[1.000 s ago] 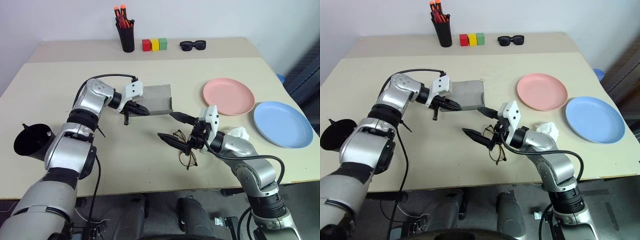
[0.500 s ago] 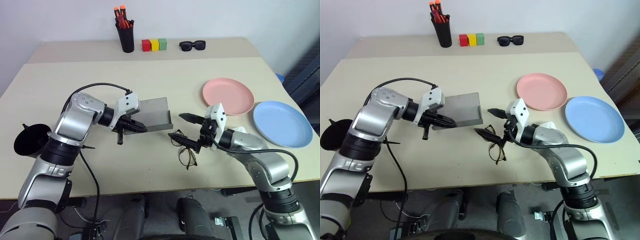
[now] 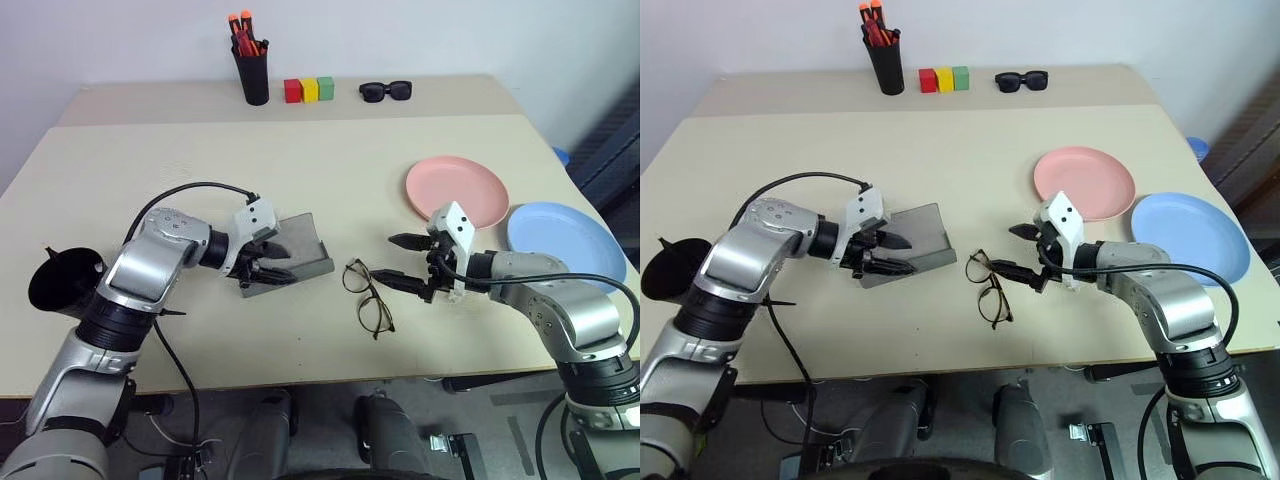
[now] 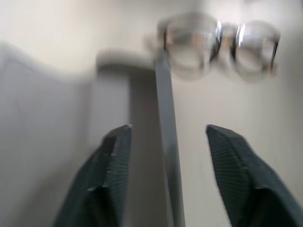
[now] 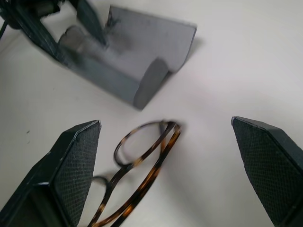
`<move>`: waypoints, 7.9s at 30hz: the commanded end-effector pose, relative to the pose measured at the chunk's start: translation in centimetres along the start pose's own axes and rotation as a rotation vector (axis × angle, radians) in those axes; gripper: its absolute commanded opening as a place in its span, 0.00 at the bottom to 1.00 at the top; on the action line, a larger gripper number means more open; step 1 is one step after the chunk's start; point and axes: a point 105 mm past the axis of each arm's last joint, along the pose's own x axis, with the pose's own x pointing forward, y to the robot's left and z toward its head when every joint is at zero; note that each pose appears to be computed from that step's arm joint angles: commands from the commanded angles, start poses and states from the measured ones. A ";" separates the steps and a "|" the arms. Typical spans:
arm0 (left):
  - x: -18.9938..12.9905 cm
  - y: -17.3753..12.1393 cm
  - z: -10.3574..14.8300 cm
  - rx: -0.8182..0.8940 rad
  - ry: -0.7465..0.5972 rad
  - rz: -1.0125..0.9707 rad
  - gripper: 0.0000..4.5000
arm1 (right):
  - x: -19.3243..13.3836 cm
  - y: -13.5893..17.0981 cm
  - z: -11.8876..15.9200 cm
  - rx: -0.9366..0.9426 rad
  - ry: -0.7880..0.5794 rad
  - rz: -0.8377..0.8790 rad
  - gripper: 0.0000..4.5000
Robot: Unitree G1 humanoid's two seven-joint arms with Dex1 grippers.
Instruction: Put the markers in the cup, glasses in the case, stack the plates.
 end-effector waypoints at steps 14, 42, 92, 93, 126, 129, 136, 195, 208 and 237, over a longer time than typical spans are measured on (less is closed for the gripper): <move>-3.3 -7.2 0.0 0.179 -0.257 0.151 0.52 | 0.3 2.6 -0.8 0.149 0.132 0.048 1.00; -4.8 -8.5 -4.8 -0.005 -0.254 0.437 0.53 | -0.1 1.2 2.4 -0.030 0.125 0.014 0.01; -4.7 -0.2 -1.0 -0.332 -0.481 0.830 0.01 | 8.2 3.8 7.7 -0.638 -0.057 0.318 0.63; -4.3 1.3 -0.2 -0.369 -0.466 0.875 0.01 | 7.9 4.0 7.3 -0.623 -0.056 0.310 0.63; -4.1 0.9 -1.6 -0.643 -0.034 0.547 0.01 | 1.6 1.9 3.6 -0.492 0.038 0.061 0.63; -3.9 -0.5 -1.5 -0.599 -0.035 0.491 0.01 | 1.7 1.7 3.4 -0.490 0.041 0.064 0.63; -3.2 -4.9 -2.6 -0.348 0.091 0.345 0.01 | 1.7 1.2 3.2 -0.492 0.046 0.059 0.63; 3.4 -8.4 2.4 0.012 -0.607 0.058 0.00 | -16.8 -6.3 -2.1 -0.470 0.412 -0.798 0.76; 3.0 -8.4 2.4 0.001 -0.605 0.130 0.00 | -10.4 -5.2 -4.2 -0.305 0.298 -0.568 0.76; 2.3 -5.3 3.3 -0.016 -0.637 0.355 0.00 | -17.5 -12.9 -0.3 -0.402 0.311 -1.048 0.88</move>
